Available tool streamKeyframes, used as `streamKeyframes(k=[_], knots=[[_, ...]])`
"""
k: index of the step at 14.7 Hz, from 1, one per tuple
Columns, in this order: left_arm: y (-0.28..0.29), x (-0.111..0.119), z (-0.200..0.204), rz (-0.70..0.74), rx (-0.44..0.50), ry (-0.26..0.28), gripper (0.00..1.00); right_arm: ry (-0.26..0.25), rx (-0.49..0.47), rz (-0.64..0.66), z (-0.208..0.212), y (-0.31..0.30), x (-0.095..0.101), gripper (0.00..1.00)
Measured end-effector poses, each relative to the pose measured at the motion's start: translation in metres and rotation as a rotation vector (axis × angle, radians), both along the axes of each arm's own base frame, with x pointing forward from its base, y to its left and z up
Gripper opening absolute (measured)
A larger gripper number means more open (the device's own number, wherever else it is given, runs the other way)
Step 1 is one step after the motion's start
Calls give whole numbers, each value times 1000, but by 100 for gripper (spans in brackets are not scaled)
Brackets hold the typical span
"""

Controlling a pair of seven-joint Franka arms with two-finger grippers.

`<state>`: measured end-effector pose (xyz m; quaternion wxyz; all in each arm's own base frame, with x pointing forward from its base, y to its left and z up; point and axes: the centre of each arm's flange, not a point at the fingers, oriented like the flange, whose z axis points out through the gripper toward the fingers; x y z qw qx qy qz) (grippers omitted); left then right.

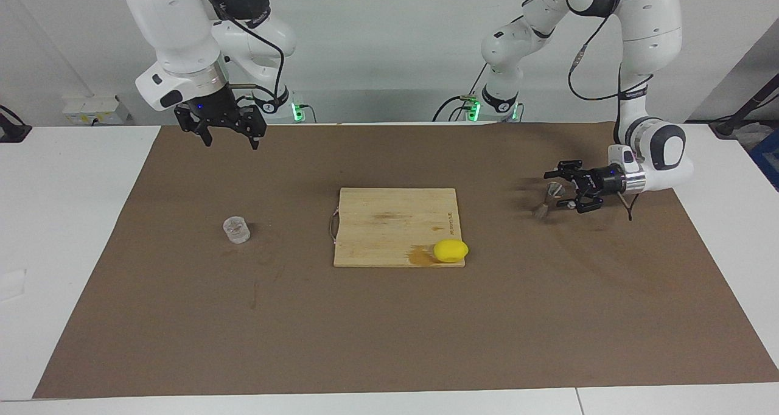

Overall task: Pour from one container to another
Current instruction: 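Close the left gripper around the small metal cup, then carry the metal cup with the left gripper onto the cutting board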

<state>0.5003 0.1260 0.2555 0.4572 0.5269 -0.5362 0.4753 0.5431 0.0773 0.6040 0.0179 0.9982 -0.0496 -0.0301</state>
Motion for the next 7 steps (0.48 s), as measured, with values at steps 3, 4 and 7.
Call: streamKeyframes(k=[3, 4, 7], knots=[[1, 0, -1, 5, 4, 0, 84, 0, 0, 0, 0, 0, 0, 100], [1, 0, -1, 6, 5, -1, 74, 0, 0, 0, 0, 0, 0, 100], [2, 1, -2, 9, 11, -2, 58, 0, 0, 0, 0, 0, 0, 100]])
